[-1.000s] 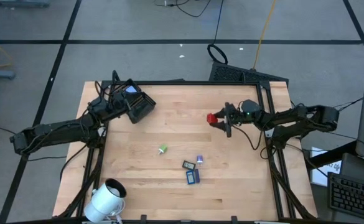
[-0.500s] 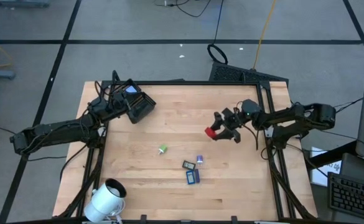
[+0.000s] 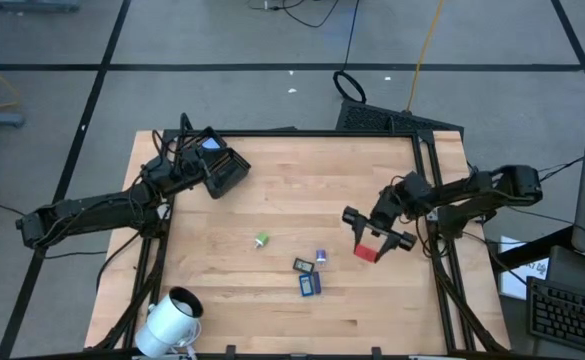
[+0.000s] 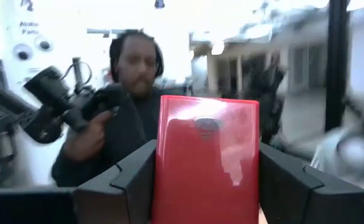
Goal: Pick & Place Office items
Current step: Put the red charger adapter into the top black bin
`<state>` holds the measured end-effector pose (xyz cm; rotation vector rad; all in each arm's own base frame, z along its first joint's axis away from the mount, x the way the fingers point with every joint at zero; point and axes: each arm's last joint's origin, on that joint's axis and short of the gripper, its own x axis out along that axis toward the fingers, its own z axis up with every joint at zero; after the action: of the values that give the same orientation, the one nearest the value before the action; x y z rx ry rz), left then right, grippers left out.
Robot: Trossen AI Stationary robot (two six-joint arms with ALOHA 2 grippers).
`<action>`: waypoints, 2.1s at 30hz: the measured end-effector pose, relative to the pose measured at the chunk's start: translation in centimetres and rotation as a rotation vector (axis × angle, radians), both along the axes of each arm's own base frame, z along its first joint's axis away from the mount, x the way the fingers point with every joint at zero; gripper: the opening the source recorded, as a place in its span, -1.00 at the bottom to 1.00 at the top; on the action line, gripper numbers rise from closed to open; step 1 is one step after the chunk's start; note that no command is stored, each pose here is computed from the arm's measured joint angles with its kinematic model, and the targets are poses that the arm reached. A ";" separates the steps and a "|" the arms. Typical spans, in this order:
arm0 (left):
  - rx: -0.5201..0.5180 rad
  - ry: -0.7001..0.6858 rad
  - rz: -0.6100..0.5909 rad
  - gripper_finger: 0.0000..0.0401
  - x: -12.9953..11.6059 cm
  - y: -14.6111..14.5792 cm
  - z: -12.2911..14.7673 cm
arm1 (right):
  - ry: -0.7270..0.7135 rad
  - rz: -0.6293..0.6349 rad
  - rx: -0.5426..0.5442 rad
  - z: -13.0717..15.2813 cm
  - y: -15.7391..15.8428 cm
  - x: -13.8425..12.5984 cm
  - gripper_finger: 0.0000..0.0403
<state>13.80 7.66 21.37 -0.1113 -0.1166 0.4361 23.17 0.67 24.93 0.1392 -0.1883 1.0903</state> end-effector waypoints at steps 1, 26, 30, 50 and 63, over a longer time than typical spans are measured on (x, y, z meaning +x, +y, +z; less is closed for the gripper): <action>0.000 0.001 0.000 0.67 0.0 0.0 0.0 | -0.042 -0.022 0.021 0.6 0.1 -0.1 0.05; -0.006 0.005 0.001 0.67 0.0 0.0 -0.1 | -0.260 0.006 0.092 3.6 3.2 -2.2 0.05; -0.006 0.005 0.001 0.67 0.0 0.0 -0.1 | -0.254 -0.002 0.081 3.5 3.3 -2.0 0.05; -0.008 0.004 0.000 0.67 0.0 0.0 -0.1 | 0.024 -0.840 -0.294 -2.0 0.8 1.5 0.05; -0.008 0.004 0.001 0.67 0.0 0.0 -0.1 | 0.110 -1.583 -0.793 -3.2 -0.5 1.1 0.05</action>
<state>13.80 7.67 21.31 -0.1186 -0.1114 0.4375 24.29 0.22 21.77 -0.5944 0.2428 -0.4770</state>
